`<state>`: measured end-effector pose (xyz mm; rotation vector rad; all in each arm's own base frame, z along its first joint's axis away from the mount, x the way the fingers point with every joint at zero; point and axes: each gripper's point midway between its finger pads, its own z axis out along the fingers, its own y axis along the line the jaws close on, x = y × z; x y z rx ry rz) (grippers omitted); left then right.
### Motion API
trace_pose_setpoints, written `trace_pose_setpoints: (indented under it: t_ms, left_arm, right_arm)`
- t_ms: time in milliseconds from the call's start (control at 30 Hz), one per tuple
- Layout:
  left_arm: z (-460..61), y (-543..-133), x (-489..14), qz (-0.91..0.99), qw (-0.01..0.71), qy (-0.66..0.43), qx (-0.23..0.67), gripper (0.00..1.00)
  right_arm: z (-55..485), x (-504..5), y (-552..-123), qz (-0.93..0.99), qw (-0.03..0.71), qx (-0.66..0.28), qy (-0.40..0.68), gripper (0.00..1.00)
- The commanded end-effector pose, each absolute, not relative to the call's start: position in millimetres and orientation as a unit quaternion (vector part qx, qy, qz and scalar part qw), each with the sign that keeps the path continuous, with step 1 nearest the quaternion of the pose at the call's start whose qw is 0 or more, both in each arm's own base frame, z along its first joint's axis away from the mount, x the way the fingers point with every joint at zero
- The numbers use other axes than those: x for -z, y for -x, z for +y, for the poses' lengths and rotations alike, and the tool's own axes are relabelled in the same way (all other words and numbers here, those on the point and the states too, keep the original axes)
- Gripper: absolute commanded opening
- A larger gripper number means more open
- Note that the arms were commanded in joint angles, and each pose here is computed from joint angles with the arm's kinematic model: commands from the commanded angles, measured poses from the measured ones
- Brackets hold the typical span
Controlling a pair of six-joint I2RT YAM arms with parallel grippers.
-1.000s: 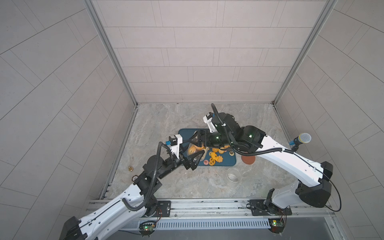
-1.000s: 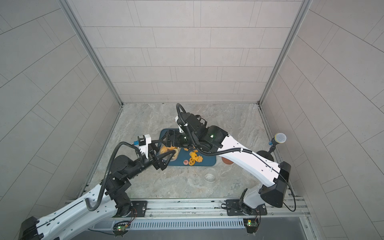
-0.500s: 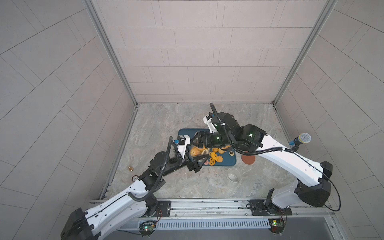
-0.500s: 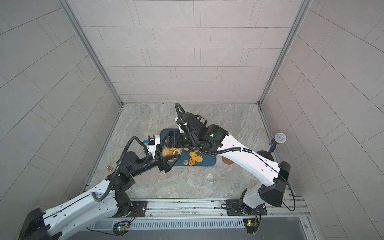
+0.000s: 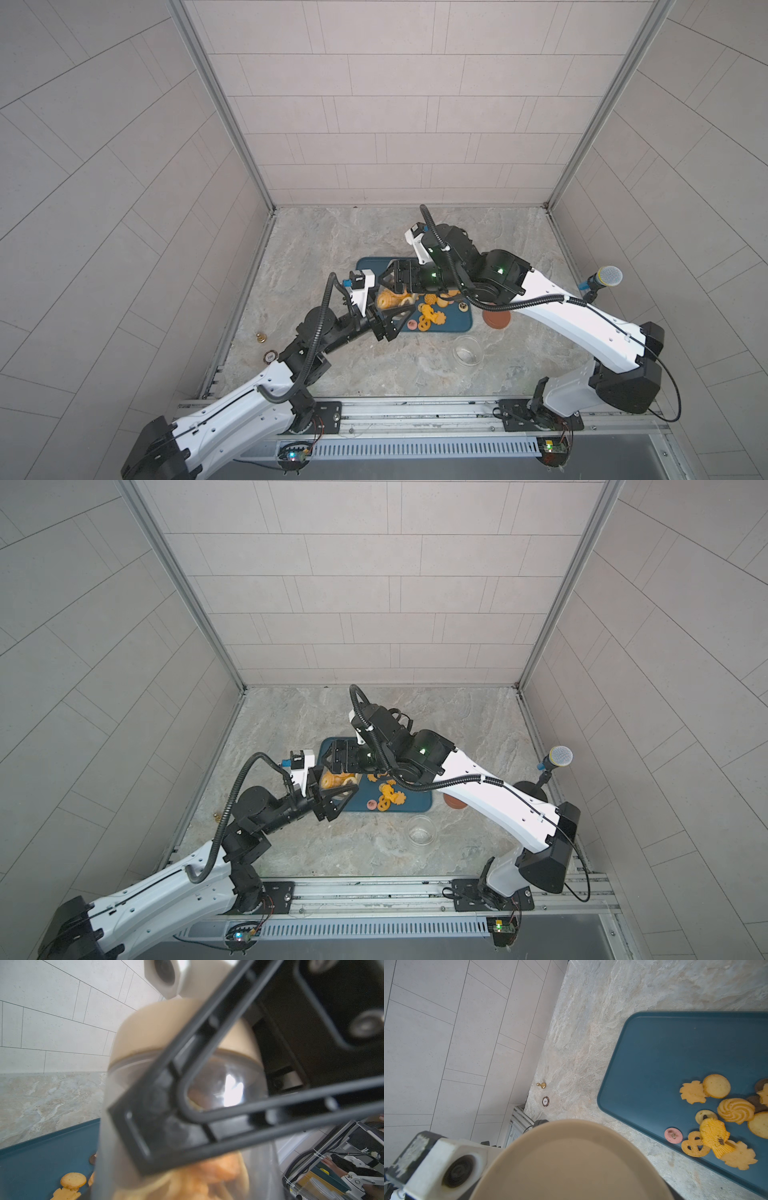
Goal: Pour the cookies out of the jar
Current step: Adjust the jar, then unscrew the lid from the jar.
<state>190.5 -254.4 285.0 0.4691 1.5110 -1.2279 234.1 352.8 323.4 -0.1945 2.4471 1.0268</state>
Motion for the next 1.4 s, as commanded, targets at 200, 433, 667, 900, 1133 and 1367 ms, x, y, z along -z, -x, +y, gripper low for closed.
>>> trace_pose_setpoints:
  t_ms: [200, 433, 667, 900, 1133, 1367]
  left_arm:
    - [-231, -189, -315, 0.585, 0.605, -0.163, 0.514, 0.0]
    - [-220, -190, -316, 0.572, 0.623, -0.137, 0.516, 0.0]
    - [-221, -187, -322, 0.562, 0.626, -0.143, 0.522, 0.0]
    - [-220, -186, -319, 0.565, 0.625, -0.148, 0.518, 0.0]
    - [-222, -186, -317, 0.569, 0.62, -0.151, 0.518, 0.0]
    - [-223, -185, -317, 0.57, 0.618, -0.152, 0.519, 0.0]
  right_arm:
    - [332, -365, -232, 0.877, 0.291, -0.376, 0.068, 1.0]
    - [328, -373, -233, 0.858, 0.307, -0.409, 0.044, 1.0]
    - [333, -351, -242, 0.88, 0.289, -0.376, 0.021, 1.0]
    - [338, -349, -249, 0.889, 0.287, -0.356, 0.014, 0.99]
    - [352, -339, -251, 0.896, 0.269, -0.353, 0.019, 0.98]
    - [358, -336, -254, 0.901, 0.261, -0.346, 0.022, 0.96]
